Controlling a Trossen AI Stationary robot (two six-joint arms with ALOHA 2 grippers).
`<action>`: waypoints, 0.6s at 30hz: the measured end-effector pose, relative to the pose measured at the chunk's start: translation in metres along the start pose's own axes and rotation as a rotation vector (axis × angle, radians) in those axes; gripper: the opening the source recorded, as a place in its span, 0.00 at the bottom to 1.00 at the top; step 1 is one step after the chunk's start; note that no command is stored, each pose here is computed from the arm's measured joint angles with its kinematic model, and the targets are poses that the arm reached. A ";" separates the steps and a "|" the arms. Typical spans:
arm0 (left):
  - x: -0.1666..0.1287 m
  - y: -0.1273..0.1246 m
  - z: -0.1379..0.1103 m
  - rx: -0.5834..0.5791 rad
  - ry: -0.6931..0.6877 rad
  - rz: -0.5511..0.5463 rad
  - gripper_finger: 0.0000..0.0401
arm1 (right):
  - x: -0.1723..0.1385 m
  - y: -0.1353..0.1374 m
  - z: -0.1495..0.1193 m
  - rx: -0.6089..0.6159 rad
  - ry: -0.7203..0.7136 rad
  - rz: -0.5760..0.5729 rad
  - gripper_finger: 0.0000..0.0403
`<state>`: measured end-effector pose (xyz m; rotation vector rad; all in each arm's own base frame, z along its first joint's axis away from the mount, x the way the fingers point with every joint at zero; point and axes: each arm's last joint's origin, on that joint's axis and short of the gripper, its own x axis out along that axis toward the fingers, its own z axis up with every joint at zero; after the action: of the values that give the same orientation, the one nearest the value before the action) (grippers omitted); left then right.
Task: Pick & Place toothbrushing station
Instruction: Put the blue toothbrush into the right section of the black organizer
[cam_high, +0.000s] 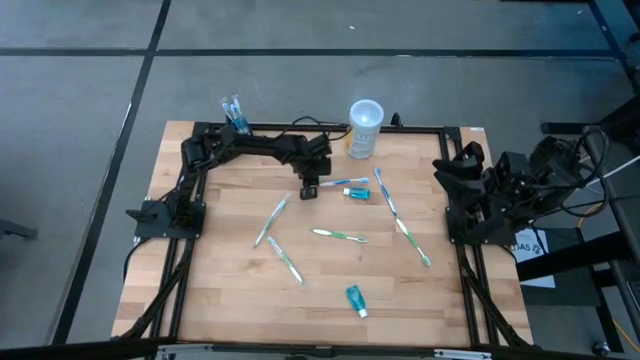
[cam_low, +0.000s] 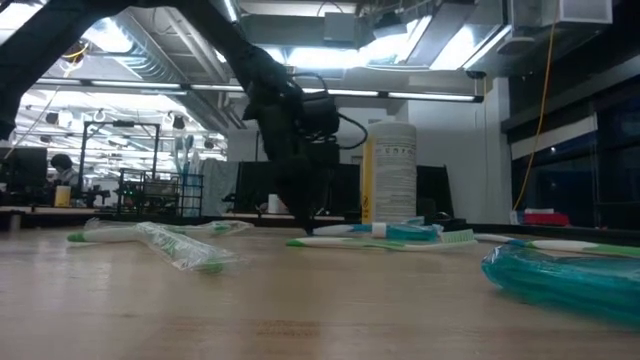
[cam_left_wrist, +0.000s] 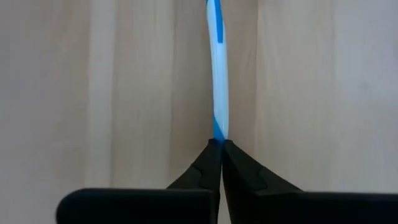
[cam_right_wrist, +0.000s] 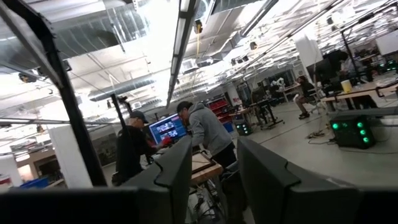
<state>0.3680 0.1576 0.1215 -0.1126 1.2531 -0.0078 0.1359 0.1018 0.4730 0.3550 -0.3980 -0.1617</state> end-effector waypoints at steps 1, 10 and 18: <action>0.002 0.001 -0.005 -0.008 0.003 -0.015 0.01 | -0.001 0.001 0.000 0.002 0.002 0.004 0.32; -0.025 0.001 -0.050 -0.104 0.072 0.012 0.01 | -0.003 0.002 0.002 -0.019 -0.004 -0.015 0.32; -0.066 -0.016 -0.097 -0.202 0.039 0.067 0.01 | -0.003 0.002 0.004 -0.039 -0.014 -0.013 0.32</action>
<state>0.2557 0.1385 0.1559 -0.2459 1.2940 0.1758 0.1319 0.1027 0.4757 0.3179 -0.4060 -0.1844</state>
